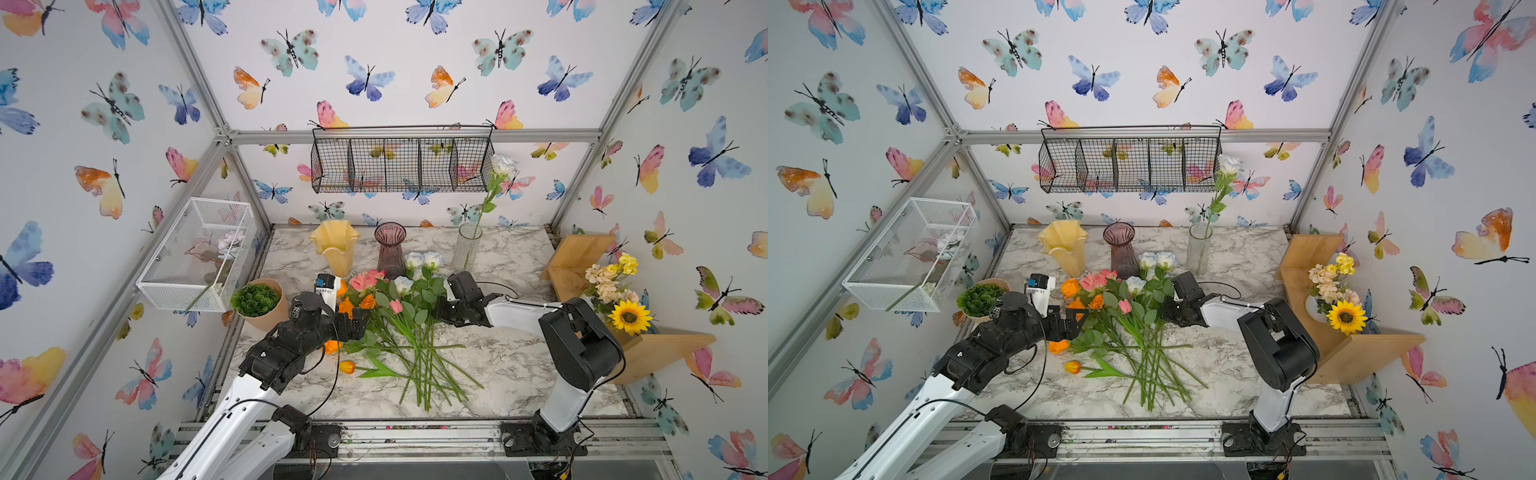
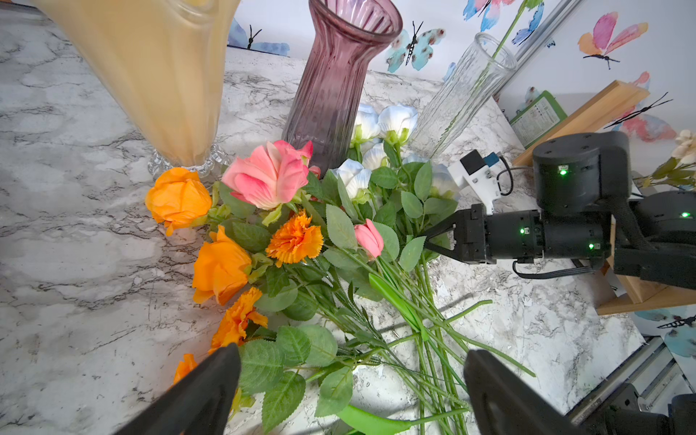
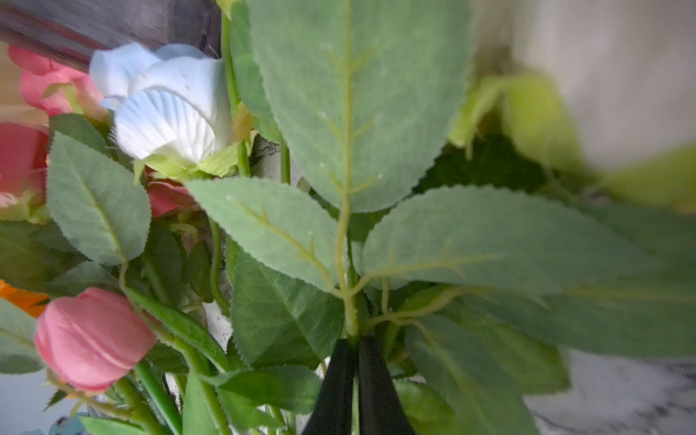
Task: Arrange the flowers in different vases according to their colors
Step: Pick up the flower at the center of the board.
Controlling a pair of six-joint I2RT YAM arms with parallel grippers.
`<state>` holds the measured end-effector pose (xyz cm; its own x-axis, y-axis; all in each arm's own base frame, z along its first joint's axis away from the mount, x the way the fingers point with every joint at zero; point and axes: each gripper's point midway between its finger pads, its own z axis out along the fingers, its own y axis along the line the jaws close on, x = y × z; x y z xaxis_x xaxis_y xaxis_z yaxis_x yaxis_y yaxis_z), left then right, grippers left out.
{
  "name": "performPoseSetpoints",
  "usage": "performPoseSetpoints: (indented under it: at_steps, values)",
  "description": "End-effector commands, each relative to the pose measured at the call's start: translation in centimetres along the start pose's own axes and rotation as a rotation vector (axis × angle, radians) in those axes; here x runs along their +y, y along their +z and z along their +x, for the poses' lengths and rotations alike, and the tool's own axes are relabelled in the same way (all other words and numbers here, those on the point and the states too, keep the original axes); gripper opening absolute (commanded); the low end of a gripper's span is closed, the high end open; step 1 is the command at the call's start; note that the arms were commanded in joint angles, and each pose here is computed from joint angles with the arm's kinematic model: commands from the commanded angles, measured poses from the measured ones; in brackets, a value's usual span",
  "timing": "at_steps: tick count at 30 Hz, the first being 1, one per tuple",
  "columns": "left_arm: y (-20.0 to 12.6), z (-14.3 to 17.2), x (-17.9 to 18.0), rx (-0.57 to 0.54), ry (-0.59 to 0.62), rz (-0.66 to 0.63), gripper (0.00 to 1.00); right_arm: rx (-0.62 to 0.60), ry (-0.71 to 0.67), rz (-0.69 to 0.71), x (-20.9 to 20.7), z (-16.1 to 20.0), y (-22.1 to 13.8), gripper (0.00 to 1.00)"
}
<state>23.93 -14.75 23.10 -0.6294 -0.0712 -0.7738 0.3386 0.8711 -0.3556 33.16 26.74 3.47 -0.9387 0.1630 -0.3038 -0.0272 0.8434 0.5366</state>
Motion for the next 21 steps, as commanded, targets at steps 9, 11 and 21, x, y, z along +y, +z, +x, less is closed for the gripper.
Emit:
performPoseSetpoints:
  at_steps: [9, 11, 21]
  values:
    - [0.1, 0.5, 0.4, 0.010, 0.006, -0.022, 0.99, -0.115, -0.102, 0.002, 2.7, -3.8, -2.5, 0.02]
    - [0.1, 0.4, 0.4, 0.008, 0.006, -0.023, 0.99, -0.145, -0.134, 0.006, 3.2, -4.6, -3.1, 0.02]
    - [0.1, 0.4, 0.5, 0.006, 0.007, -0.024, 0.99, -0.373, -0.311, -0.029, 6.7, -9.0, -8.5, 0.02]
